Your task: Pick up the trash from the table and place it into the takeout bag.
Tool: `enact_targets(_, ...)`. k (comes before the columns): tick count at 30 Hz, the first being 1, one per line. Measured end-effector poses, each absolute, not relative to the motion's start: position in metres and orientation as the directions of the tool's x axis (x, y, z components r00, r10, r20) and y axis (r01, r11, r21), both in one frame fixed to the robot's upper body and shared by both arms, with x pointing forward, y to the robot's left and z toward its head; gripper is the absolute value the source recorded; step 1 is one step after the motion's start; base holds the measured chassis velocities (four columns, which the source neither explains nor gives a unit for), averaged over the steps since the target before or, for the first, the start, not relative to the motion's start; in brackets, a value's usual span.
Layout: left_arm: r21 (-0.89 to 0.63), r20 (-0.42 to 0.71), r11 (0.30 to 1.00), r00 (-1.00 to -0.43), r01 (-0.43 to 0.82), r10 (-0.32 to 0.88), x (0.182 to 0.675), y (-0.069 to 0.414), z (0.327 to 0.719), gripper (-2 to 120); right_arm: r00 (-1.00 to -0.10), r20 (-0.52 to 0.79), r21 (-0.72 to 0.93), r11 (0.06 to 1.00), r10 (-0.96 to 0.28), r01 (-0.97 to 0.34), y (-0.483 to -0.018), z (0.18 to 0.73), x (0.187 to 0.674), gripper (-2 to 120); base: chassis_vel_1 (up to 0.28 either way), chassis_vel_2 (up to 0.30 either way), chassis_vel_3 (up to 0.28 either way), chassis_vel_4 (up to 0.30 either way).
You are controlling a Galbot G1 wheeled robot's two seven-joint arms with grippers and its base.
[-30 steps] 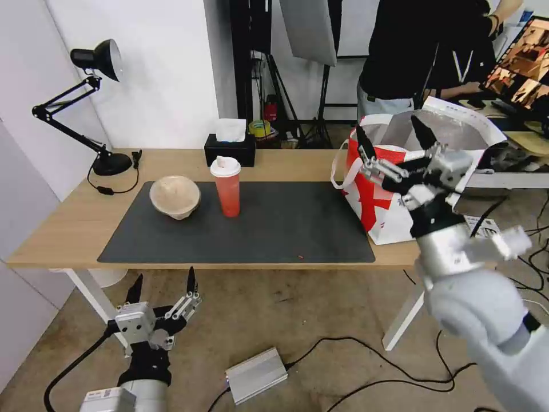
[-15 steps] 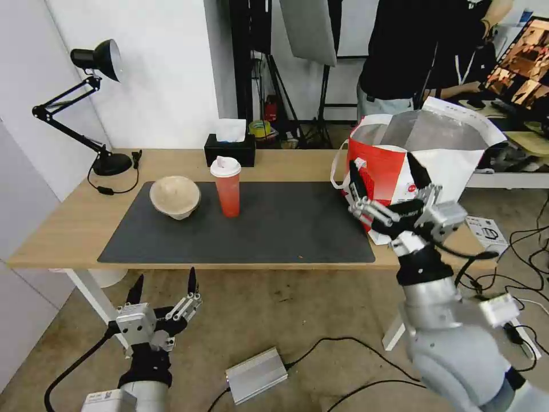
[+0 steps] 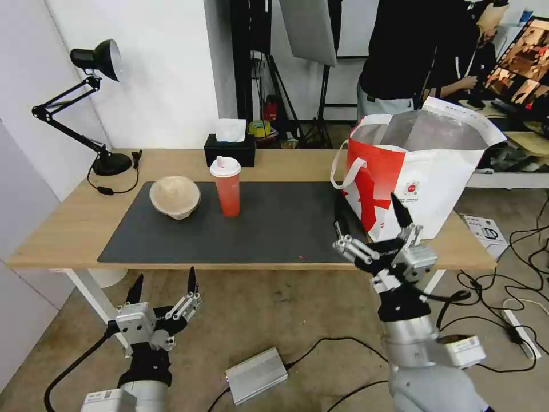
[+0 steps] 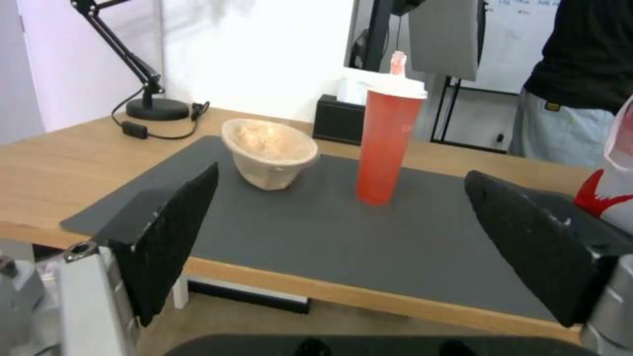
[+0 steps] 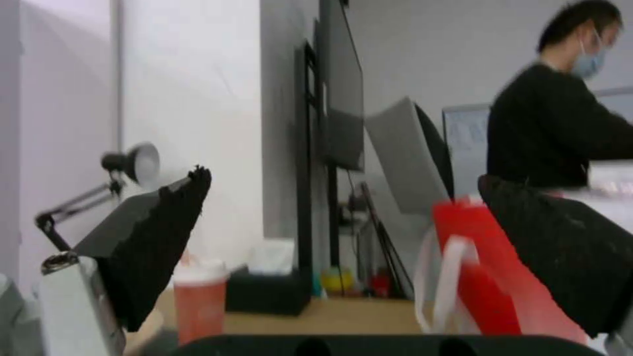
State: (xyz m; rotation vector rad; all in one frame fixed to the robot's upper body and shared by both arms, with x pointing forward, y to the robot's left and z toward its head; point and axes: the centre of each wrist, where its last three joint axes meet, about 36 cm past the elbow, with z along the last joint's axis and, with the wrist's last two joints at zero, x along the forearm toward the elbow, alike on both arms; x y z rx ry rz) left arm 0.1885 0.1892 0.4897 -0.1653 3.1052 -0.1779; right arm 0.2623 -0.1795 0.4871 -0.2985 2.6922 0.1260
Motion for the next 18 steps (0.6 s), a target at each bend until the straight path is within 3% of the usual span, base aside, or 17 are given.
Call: enact_targets(18, -0.119, -0.031, 0.988, -0.994, -0.101, -0.105, 0.189, 0.189, 0.490, 100, -0.970, -0.203, 0.042, 0.988, -0.137, -0.149, -0.168, 0.459, 0.229, 100, 0.000, 0.000, 0.000, 0.000)
